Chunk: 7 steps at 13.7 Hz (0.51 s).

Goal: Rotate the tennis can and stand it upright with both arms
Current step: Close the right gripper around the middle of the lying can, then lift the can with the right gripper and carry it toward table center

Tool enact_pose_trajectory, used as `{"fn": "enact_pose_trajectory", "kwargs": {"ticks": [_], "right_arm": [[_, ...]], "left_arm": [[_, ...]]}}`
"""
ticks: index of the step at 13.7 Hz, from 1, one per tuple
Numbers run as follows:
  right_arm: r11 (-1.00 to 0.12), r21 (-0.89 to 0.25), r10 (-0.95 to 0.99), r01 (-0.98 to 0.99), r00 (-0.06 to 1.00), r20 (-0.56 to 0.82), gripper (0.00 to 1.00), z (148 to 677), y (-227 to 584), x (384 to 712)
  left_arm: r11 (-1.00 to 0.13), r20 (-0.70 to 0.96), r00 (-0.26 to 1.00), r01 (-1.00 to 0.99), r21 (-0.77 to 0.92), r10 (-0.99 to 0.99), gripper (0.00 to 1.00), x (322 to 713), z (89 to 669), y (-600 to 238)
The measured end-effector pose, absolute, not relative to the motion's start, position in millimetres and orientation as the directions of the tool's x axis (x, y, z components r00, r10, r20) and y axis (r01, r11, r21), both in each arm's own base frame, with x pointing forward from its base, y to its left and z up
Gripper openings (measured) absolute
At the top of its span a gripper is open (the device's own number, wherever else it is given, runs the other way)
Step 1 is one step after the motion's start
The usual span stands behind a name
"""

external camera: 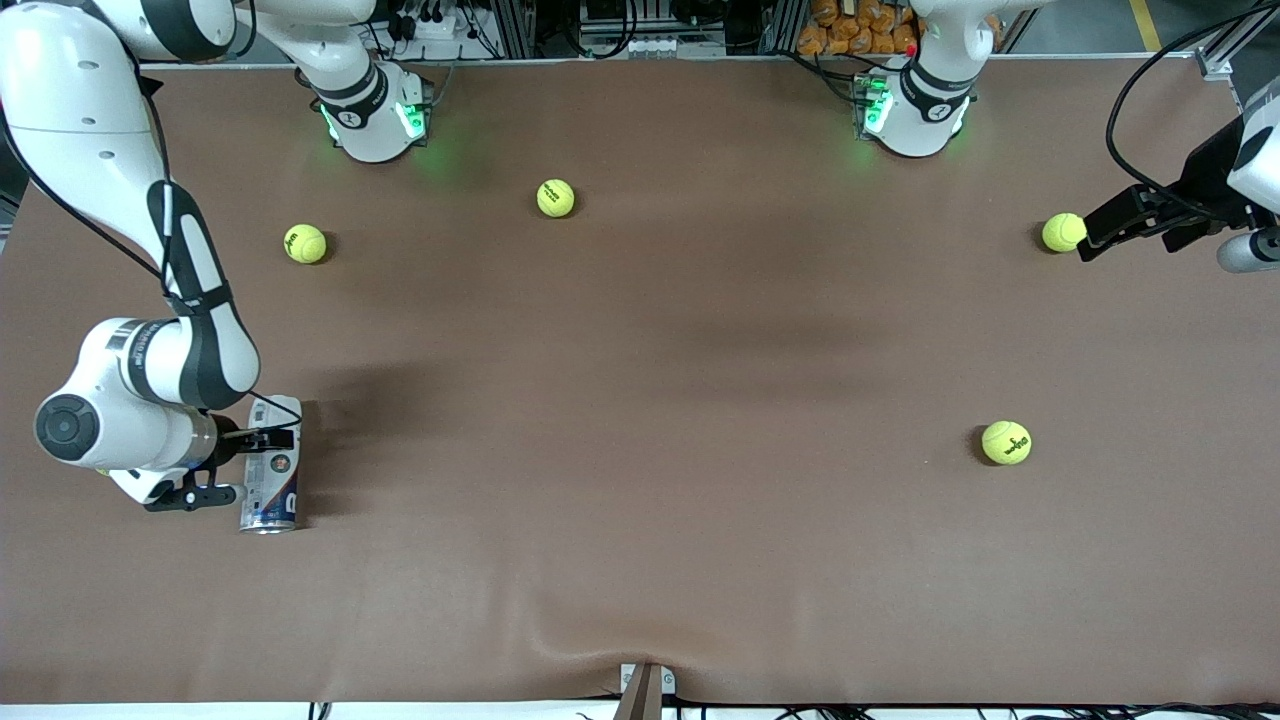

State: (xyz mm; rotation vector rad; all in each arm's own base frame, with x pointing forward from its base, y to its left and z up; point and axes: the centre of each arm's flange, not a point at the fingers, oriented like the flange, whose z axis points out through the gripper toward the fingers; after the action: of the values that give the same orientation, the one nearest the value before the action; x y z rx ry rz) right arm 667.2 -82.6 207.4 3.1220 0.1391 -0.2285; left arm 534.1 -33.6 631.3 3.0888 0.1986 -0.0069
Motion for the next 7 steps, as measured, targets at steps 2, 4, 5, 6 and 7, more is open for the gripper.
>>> {"fn": "enact_pose_trajectory", "kwargs": {"ticks": [2, 4, 5, 6, 7], "right_arm": [[-0.996, 0.002, 0.087, 0.089, 0.986, -0.144, 1.0, 200, -83, 667], [-0.996, 0.004, 0.084, 0.086, 0.986, -0.141, 1.0, 196, -86, 666], [-0.996, 0.005, 0.082, 0.084, 0.987, -0.14, 1.0, 194, -87, 666], [-0.997, 0.004, 0.081, 0.083, 0.987, -0.141, 1.0, 192, -87, 666], [-0.997, 0.004, 0.081, 0.082, 0.986, -0.143, 1.0, 189, -88, 665]], "left_arm": [[-0.991, -0.008, 0.992, 0.128, 0.046, 0.128, 1.0, 534, 631, -34], [-0.991, -0.008, 0.992, 0.128, 0.046, 0.128, 1.0, 534, 631, -34], [-0.991, -0.008, 0.992, 0.128, 0.046, 0.128, 1.0, 534, 631, -34], [-0.991, -0.008, 0.992, 0.128, 0.046, 0.128, 1.0, 534, 631, -34], [-0.991, -0.008, 0.992, 0.128, 0.046, 0.128, 1.0, 534, 631, -34]]}}
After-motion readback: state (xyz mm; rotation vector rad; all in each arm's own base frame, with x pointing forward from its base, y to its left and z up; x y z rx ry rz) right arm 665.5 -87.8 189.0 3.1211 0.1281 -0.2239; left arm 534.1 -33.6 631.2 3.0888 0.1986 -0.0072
